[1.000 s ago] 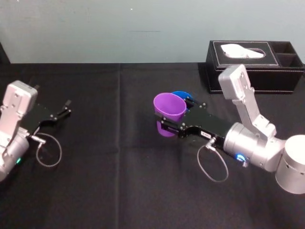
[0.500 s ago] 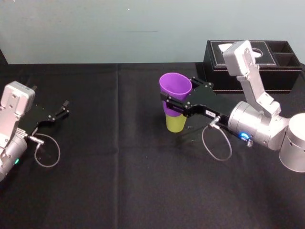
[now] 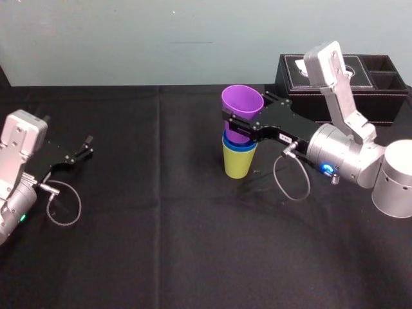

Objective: Stack the three plastic cups sequentially using one hand.

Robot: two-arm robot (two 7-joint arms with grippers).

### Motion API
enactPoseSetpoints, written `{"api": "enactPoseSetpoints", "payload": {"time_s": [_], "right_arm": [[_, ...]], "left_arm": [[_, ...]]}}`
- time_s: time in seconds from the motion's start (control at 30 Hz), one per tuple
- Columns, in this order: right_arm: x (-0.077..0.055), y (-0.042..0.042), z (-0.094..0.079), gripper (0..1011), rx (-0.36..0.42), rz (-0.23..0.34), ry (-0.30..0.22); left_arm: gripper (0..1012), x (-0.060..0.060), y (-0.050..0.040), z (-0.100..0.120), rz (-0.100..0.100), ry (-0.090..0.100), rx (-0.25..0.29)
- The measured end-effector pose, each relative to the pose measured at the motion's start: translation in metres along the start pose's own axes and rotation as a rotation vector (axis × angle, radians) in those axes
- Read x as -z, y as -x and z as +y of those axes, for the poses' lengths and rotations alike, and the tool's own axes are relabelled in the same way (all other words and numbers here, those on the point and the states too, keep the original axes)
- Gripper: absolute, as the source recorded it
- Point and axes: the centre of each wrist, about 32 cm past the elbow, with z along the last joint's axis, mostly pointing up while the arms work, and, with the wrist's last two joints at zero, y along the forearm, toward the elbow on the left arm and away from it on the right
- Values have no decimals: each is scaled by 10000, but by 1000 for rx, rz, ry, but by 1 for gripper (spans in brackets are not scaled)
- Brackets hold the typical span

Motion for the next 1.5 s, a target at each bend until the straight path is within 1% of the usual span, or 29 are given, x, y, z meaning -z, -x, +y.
{"api": "enactPoseSetpoints", "payload": {"time_s": [0.2, 0.4, 0.7, 1.17, 1.5], "right_arm": [[36, -40, 46, 732, 14, -1, 6], [66, -53, 58, 731, 18, -1, 11], [158, -44, 73, 731, 17, 7, 21], [321, -5, 80, 731, 11, 27, 35], [388, 5, 72, 732, 14, 29, 39]], "left_arm": [[1011, 0, 0, 0, 0, 0, 0], [1011, 0, 0, 0, 0, 0, 0], [1011, 0, 0, 0, 0, 0, 0], [1011, 0, 0, 0, 0, 0, 0], [1011, 0, 0, 0, 0, 0, 0]]}}
